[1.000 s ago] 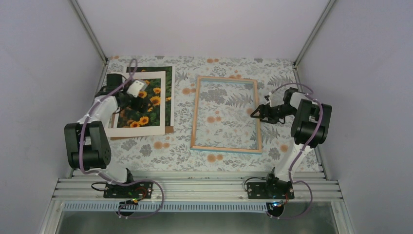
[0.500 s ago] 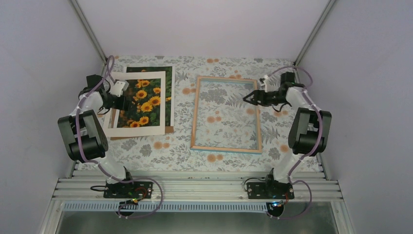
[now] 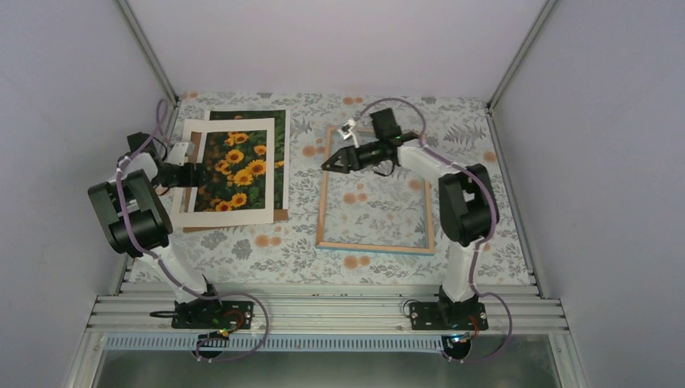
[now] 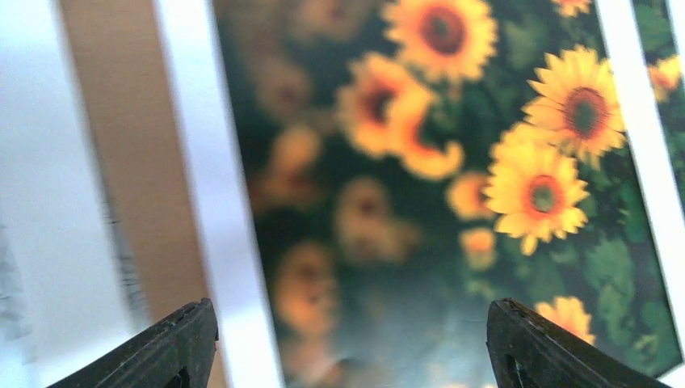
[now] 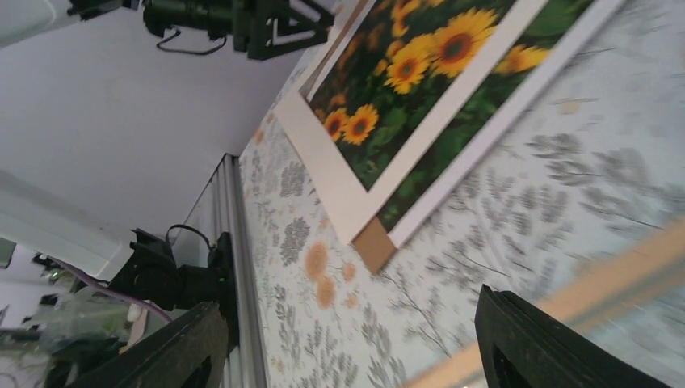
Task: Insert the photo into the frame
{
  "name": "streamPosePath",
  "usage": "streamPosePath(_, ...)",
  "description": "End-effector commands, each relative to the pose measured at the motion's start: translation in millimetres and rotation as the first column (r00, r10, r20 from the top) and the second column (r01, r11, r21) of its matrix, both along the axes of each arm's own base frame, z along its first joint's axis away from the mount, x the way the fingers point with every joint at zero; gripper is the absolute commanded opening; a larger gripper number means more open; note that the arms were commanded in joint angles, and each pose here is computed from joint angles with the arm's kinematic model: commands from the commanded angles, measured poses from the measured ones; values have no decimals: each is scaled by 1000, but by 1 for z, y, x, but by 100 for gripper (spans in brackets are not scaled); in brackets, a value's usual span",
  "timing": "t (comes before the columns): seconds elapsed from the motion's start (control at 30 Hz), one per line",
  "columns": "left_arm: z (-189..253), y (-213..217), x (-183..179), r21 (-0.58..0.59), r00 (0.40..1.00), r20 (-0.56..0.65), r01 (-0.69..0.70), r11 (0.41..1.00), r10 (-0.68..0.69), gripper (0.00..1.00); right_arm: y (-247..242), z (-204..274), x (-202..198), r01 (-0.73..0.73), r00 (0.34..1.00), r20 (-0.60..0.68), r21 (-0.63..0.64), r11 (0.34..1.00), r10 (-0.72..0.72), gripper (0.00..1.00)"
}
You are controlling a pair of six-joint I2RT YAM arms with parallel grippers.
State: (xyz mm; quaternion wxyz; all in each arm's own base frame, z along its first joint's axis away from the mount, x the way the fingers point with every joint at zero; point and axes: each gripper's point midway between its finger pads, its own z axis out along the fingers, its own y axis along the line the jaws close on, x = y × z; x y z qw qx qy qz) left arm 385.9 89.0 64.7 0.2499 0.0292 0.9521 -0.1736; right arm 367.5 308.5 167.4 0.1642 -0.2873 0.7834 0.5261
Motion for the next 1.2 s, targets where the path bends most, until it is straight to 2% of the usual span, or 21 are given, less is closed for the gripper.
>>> streamPosePath(0.0,5,34,10,-5,997,17,-78,997,78,83,55,0,-9,-65,998,-15,45,997,66,76)
streamPosePath(0.13,9,61,19,30,993,34,-117,993,116,83,88,-11,-24,-121,992,-18,45,992,122,75)
streamPosePath(0.27,10,75,39,44,994,55,-96,994,93,84,93,-16,-29,-142,989,-35,55,988,144,75)
streamPosePath(0.5,13,96,78,38,989,101,-109,993,105,84,80,0,-36,-188,981,47,60,980,186,76)
streamPosePath(0.7,4,92,93,-41,993,97,-70,997,73,83,57,4,-25,-149,989,32,71,986,147,76)
streamPosePath(0.9,-10,85,97,-108,995,83,-50,993,59,75,28,0,-4,-80,997,-5,78,994,81,75)
streamPosePath(1.17,-24,83,100,-141,996,66,-56,989,65,64,2,-5,6,-18,999,-37,86,996,21,72)
